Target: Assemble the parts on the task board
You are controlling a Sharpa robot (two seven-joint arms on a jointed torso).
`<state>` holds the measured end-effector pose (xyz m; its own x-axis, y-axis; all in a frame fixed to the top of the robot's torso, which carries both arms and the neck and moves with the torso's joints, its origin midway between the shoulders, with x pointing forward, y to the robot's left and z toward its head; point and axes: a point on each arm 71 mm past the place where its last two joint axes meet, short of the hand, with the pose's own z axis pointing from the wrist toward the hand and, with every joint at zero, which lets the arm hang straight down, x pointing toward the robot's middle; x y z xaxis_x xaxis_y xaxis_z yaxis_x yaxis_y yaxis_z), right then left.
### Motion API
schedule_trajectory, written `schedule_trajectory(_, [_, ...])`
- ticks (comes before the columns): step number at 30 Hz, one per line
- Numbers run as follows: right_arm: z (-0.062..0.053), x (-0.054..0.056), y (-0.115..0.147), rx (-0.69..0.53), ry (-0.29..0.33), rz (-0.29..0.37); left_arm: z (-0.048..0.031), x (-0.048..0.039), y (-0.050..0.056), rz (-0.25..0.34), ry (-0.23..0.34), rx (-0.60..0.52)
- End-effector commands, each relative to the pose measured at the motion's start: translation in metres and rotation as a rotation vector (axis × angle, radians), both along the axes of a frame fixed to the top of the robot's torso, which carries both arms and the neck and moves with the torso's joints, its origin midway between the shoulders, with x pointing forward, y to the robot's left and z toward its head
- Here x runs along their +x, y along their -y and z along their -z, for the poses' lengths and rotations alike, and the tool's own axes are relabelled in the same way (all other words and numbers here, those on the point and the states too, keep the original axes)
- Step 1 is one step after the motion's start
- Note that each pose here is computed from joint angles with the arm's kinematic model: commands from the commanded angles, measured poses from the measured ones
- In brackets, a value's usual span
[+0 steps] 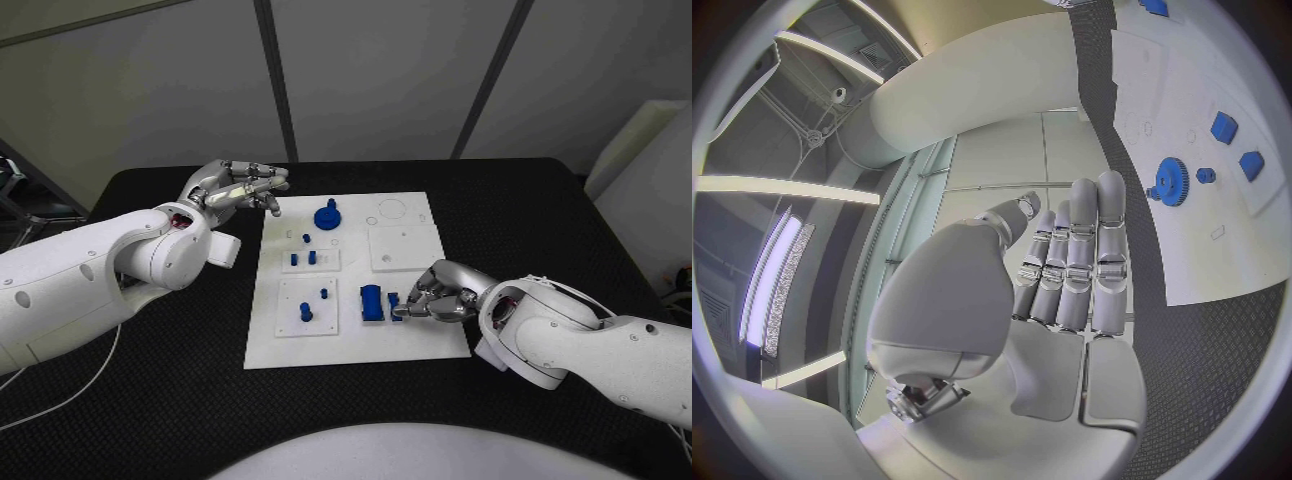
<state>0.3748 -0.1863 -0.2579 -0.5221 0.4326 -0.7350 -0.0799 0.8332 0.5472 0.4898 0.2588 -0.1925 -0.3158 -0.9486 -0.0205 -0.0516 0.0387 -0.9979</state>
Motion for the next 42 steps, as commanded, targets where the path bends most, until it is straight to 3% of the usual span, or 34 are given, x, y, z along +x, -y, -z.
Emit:
schedule_trajectory(1, [0.001,0.001,-0.002,-0.007,0.009,-0.032,-0.0010,0.0000,0.002,0.013,0.001,-0.006])
schedule_trajectory(16, [0.009,0.012,-0.001,-0.075,0.035,-0.024,-0.0007,0.0002,0.001,0.012,0.000,-0.006])
schedule_trajectory(29, [0.005,0.015,-0.009,-0.054,0.098,-0.022,-0.0003,0.0005,0.002,0.013,-0.001,-0.006])
schedule_trajectory(37, [-0.005,0.008,-0.003,0.087,0.100,-0.060,-0.0002,0.0007,0.001,0.010,0.001,-0.006])
schedule_trajectory(39, [-0.010,0.011,0.002,0.154,0.091,-0.061,-0.0002,0.0010,0.000,0.008,0.004,-0.006])
schedule_trajectory(42, [-0.019,0.026,0.010,0.289,0.077,-0.041,-0.0001,0.0023,-0.001,0.004,0.013,-0.008])
